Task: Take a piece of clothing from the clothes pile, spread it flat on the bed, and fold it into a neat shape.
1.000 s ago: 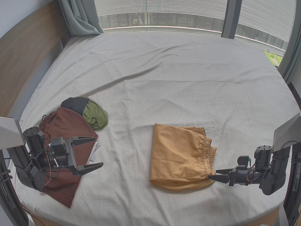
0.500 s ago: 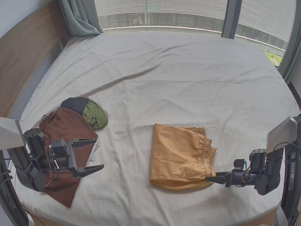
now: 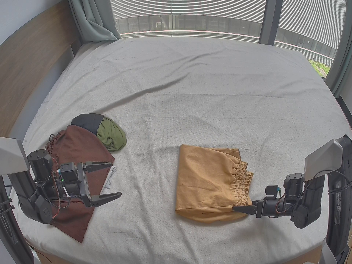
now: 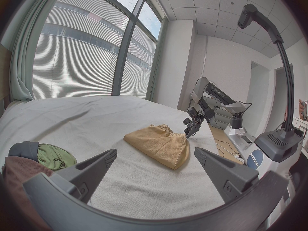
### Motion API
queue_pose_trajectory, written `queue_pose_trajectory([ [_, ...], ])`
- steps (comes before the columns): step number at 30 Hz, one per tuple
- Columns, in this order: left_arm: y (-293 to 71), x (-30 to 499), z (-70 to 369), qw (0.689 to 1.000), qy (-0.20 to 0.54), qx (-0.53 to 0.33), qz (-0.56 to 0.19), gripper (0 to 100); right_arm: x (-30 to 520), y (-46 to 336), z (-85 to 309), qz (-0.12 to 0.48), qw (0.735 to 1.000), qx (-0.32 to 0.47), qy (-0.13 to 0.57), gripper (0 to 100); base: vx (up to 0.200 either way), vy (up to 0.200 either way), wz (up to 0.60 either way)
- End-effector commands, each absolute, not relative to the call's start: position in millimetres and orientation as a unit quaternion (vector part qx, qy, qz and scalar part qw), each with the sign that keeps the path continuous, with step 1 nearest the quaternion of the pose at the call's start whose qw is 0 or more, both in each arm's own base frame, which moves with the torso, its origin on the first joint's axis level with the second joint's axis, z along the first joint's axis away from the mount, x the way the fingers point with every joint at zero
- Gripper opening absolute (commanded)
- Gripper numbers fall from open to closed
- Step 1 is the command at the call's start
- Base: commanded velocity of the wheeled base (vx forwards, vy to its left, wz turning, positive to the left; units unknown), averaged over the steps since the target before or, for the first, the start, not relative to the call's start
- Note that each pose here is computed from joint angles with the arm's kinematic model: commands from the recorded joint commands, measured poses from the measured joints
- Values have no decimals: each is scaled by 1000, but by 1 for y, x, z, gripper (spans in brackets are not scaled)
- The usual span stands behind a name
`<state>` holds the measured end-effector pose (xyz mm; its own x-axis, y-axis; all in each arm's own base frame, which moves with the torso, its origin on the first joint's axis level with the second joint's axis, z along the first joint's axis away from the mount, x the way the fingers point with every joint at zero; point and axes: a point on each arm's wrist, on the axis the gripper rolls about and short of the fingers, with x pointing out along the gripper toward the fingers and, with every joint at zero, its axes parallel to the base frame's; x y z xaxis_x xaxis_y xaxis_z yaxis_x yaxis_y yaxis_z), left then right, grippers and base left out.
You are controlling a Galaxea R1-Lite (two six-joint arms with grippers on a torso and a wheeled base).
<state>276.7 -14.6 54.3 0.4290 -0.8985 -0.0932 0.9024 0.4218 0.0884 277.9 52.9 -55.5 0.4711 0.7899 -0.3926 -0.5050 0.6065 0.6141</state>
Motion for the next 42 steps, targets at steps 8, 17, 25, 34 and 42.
queue_pose_trajectory([
  [8, -15, 275, 54, 843, 19, 60, -535, 100, 293, 78, -53, 400, 838, 197, 314, 100, 0, 0, 0],
  [17, -15, 274, 53, 843, 22, 58, -534, 100, 292, 79, -51, 402, 838, 196, 312, 100, 0, 0, 0],
  [25, -14, 276, 51, 843, 22, 58, -534, 100, 293, 80, -50, 403, 839, 195, 310, 100, 0, 0, 0],
  [34, -15, 275, 52, 843, 22, 58, -534, 100, 293, 80, -50, 404, 839, 194, 309, 100, 0, 0, 0],
  [42, -15, 274, 51, 843, 24, 56, -535, 100, 292, 80, -50, 403, 839, 194, 310, 0, 0, 0, 0],
])
